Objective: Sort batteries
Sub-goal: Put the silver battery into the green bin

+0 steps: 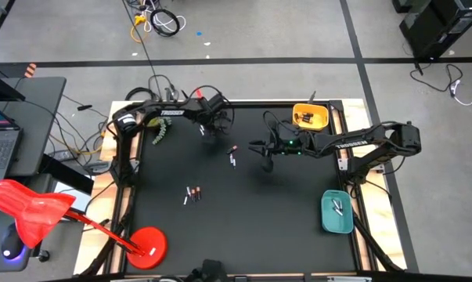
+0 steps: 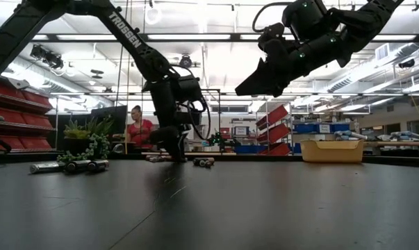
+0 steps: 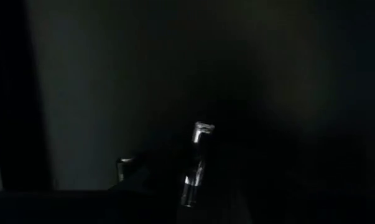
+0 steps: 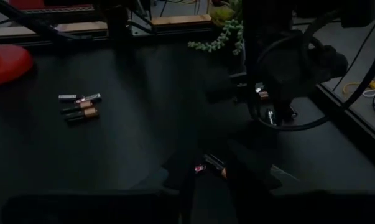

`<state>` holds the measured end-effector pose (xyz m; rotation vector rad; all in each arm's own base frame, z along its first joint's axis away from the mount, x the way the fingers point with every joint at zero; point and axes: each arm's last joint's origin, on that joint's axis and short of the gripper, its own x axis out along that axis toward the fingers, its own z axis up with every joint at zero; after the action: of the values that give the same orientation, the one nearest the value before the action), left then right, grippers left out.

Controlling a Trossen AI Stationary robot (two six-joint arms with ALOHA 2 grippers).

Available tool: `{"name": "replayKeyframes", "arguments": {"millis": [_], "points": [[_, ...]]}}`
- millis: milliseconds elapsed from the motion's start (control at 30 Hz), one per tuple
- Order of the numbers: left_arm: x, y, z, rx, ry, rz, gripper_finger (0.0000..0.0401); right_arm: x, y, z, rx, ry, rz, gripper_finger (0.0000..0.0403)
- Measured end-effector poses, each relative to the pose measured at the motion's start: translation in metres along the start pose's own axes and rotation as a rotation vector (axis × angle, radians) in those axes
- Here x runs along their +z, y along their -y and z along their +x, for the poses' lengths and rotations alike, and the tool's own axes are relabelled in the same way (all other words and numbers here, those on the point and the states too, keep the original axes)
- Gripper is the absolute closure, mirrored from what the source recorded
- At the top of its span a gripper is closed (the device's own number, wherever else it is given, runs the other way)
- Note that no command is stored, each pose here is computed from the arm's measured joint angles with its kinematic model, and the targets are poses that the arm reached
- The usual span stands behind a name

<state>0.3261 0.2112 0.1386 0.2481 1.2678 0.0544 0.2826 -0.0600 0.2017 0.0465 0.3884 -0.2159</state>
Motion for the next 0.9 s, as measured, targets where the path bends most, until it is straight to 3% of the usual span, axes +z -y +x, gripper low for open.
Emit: {"name": "replayKeyframes", "arguments": {"millis": [133,300,367,900], "points": [[0.001,0.003,0.000,0.008,-0.019,0.008,0.0275,0.001,0.000,0.000,0.002,0.009,0.009,0.0309],[0.002,0.003,0.000,0.025,-0.026,-0.021,0.0370,0.001,-0.002,0.000,0.008,0.011,0.007,0.0309],[0.002,0.003,0.000,0.038,-0.035,-0.021,0.0391,0.001,-0.002,0.000,0.009,0.011,0.007,0.0309],[0.009,0.016,-0.015,0.076,-0.071,0.022,0.0400,-0.003,-0.001,0.000,-0.043,-0.024,0.064,0.0309]]}}
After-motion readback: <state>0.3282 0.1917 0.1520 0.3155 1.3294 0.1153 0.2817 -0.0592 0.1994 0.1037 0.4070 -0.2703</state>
